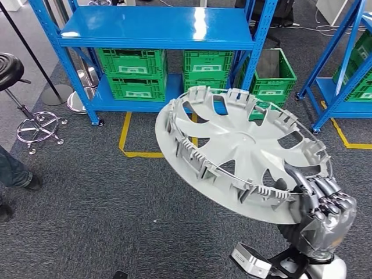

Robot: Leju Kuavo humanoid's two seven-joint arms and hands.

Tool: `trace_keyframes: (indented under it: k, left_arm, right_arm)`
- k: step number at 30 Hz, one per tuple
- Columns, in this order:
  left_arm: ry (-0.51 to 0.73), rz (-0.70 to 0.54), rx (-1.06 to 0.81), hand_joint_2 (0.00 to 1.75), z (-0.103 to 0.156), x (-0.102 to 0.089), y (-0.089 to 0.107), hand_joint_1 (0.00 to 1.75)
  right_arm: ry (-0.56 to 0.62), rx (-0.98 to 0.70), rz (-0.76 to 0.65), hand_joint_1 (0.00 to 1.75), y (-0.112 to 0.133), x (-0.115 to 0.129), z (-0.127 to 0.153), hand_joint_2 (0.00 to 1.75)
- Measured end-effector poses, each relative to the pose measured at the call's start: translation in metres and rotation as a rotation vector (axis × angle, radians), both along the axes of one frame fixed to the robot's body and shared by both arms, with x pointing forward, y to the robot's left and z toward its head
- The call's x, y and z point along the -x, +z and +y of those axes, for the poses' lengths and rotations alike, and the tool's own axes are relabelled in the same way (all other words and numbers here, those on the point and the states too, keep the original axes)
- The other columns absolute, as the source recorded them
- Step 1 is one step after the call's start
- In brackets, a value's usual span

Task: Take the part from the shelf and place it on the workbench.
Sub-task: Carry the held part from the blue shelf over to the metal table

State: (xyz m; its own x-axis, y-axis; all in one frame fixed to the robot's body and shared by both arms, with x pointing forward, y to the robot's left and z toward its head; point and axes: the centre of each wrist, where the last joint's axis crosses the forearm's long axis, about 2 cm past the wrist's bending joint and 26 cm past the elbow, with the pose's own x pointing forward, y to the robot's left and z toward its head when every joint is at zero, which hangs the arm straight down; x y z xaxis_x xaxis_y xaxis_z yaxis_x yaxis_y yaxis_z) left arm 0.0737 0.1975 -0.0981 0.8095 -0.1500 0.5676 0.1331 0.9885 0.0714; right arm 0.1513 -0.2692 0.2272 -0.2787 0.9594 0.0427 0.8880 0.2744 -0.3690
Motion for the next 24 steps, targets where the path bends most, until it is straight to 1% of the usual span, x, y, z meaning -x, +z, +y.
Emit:
trace_keyframes:
  k: [6,11,16,24]
  left_arm:
    - [-0.008,-0.006,0.000,0.00,0.000,-0.001,0.000,0.00]
    - [-0.009,-0.008,0.001,0.00,0.000,-0.001,0.000,0.00]
    - [-0.010,-0.011,0.002,0.00,0.000,-0.002,0.000,0.00]
    - [-0.012,-0.014,0.009,0.00,-0.001,-0.003,0.001,0.00]
  right_arm:
    - [-0.036,0.049,-0.122,1.75,0.031,0.010,-0.003,1.75]
    - [-0.047,0.066,-0.196,1.75,0.048,0.018,-0.004,1.75]
    - [-0.051,0.080,-0.220,1.75,0.053,0.021,-0.003,1.75]
    - [-0.052,0.092,-0.227,1.75,0.056,0.022,-0.002,1.75]
